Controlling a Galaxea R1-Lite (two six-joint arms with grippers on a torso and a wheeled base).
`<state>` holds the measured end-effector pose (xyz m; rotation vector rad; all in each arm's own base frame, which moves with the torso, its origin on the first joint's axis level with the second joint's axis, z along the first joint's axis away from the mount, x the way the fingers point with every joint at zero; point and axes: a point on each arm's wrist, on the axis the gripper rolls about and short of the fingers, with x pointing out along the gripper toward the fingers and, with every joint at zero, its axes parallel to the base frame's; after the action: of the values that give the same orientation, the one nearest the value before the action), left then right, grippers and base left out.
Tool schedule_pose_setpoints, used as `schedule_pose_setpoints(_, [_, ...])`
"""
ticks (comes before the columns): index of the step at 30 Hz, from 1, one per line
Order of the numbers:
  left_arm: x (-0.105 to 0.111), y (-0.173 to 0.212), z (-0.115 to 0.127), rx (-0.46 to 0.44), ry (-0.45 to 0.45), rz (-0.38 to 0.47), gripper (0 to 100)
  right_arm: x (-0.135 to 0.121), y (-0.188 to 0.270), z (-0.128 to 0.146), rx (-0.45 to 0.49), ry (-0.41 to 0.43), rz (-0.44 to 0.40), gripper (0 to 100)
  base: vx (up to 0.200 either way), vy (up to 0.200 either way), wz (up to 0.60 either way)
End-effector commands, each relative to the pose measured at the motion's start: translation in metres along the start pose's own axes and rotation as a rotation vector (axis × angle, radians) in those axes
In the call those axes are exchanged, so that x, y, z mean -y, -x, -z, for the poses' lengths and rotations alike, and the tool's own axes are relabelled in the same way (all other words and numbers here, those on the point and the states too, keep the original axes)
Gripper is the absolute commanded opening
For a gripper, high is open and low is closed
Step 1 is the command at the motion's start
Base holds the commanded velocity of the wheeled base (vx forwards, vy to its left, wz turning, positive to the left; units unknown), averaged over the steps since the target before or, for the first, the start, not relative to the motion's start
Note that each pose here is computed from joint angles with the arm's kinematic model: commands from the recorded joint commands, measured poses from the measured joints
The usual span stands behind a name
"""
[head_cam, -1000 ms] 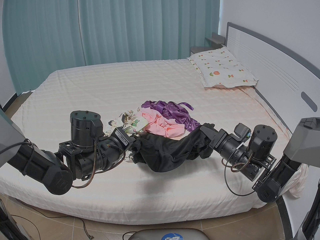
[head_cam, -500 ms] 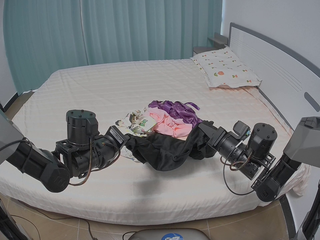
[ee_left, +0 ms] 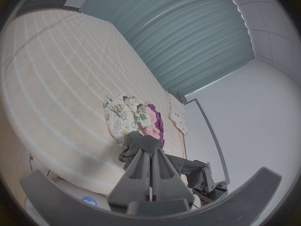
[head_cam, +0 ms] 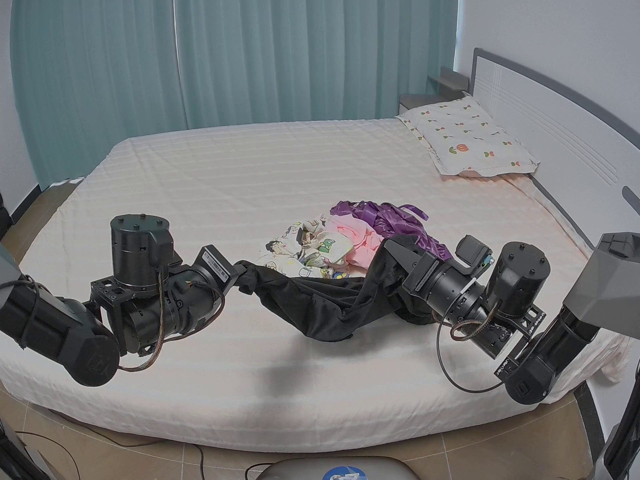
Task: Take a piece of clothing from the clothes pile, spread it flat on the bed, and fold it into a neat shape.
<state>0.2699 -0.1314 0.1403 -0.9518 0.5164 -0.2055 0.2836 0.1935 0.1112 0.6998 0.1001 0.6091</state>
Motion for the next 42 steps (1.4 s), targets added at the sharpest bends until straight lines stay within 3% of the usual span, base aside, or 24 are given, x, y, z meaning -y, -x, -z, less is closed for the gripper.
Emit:
schedule_pose_setpoints(1, [0.001,0.004,-0.004,0.018,0.002,0.006,0,-0.008,-0.002,0.002,0.007,-0.002,-0.032,0,0.0,0.2,0.0])
schedule_pose_setpoints(8, [0.007,0.017,-0.012,0.034,0.0,0.012,0,-0.024,-0.004,-0.004,0.034,0.003,-0.086,0,0.0,0.2,0.0])
schedule_pose_setpoints(27, [0.008,0.026,-0.014,0.021,-0.013,-0.014,0,-0.03,-0.003,-0.011,0.056,0.003,-0.106,0,0.0,0.2,0.0])
schedule_pose_setpoints(33, [0.007,0.03,-0.013,0.011,-0.051,-0.028,0,-0.03,-0.006,0.002,0.02,0.0,-0.106,0,0.0,0.2,0.0])
schedule_pose_setpoints(42, [0.009,0.035,-0.015,0.014,-0.055,-0.028,0,-0.034,-0.004,-0.003,0.031,0.001,-0.119,0,0.0,0.2,0.0])
